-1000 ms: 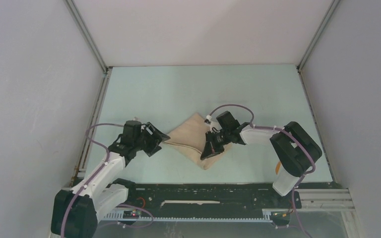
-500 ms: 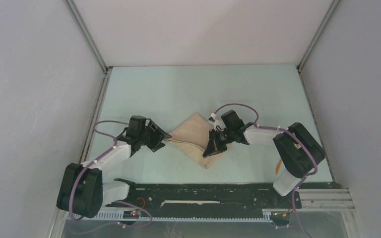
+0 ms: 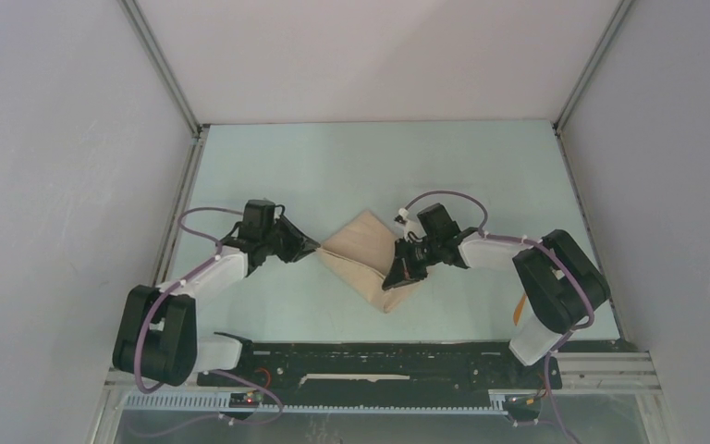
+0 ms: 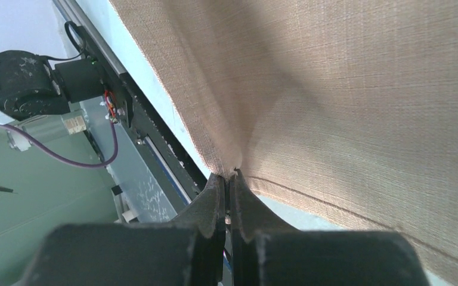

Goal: Fold the napkin into a case and place the utensils inside
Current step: Pick up the lower triangle-folded napkin from the center of the board, then fold the lower triangle-folded napkin at the center of the board.

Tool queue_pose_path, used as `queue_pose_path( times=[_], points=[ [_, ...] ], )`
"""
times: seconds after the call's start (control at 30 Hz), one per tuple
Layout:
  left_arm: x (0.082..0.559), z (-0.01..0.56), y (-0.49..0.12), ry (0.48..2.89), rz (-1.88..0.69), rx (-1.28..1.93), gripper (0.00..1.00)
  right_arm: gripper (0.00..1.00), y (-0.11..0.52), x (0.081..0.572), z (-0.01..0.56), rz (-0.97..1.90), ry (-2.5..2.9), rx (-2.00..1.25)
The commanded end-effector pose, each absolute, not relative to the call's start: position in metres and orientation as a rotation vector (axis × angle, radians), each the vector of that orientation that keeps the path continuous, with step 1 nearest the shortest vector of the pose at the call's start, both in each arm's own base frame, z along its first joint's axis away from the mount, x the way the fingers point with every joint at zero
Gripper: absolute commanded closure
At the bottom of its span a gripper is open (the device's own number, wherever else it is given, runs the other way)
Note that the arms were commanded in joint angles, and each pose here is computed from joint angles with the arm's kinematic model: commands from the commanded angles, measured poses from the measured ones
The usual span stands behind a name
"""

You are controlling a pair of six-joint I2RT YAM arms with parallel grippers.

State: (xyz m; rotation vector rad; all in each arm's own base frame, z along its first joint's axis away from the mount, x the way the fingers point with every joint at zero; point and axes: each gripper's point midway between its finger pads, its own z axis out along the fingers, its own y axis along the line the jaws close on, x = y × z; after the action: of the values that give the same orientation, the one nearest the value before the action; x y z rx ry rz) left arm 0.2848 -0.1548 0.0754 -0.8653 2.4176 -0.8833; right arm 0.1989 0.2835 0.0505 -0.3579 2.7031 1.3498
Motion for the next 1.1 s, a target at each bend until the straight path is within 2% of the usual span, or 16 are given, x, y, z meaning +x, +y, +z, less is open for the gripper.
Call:
queue_pose_path(
  times=[0.0,0.1,0.5,1.07],
  points=[
    [0.308,0.093,-0.164,2.380,-0.931,-0.781,0.81,1.00,0.274,0.208,0.057,1.293,2.654,-0.369],
    [0.315,0.093,-0.175,2.400,-0.963,-0.757,0.87,1.00,0.272,0.209,0.056,1.279,2.660,-0.363],
    [0.341,0.081,-0.211,2.483,-0.978,-0.668,0.93,1.00,0.257,0.212,0.045,1.175,2.704,-0.335],
    [0.340,0.053,-0.229,2.572,-0.979,-0.610,0.93,1.00,0.253,0.201,0.040,1.130,2.743,-0.334]
  ],
)
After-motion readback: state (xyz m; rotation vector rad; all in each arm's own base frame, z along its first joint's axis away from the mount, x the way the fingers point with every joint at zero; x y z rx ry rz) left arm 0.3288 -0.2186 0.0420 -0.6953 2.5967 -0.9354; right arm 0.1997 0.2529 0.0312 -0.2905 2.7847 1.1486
